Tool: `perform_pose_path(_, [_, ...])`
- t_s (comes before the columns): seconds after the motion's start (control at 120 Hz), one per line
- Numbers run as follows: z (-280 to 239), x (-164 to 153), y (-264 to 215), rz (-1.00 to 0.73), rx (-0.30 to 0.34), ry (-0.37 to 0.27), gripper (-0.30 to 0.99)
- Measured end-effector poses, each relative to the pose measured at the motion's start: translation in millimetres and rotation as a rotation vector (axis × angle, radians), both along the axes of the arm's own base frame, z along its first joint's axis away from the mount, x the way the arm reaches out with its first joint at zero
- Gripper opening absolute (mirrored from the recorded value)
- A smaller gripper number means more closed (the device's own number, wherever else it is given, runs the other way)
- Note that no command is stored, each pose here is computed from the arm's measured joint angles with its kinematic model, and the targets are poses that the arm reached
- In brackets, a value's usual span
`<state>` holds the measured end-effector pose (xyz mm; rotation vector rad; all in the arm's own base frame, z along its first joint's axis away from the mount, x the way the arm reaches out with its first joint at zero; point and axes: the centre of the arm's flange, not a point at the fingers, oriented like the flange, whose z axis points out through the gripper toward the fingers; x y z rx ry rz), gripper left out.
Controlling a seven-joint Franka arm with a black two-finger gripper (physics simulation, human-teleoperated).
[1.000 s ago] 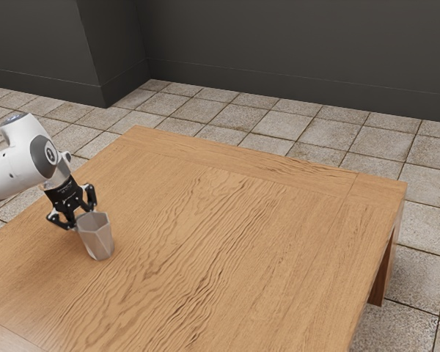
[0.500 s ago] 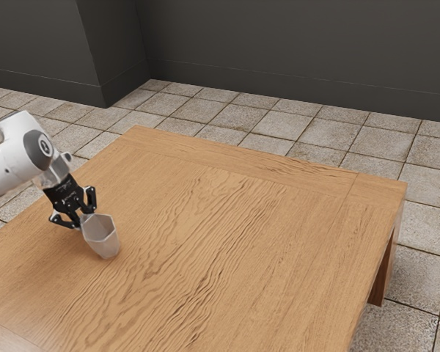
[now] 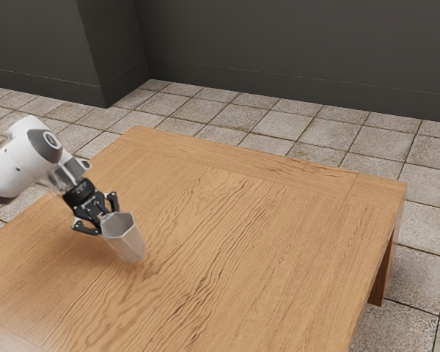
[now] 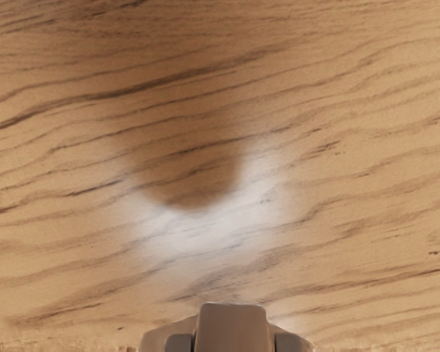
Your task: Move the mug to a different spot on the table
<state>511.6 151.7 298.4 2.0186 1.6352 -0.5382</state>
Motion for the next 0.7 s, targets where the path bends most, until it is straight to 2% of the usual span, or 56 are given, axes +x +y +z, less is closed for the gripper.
perform_pose_path(0.133, [3, 17, -13, -0.007, -0.027, -0.025, -0.02])
perform_pose_path(0.342, [5, 45, -33, -0.044, -0.036, -0.055, -0.04])
perform_pose_path(0.7, [-32, 44, -33, -0.039, -0.039, 0.004, -0.06])
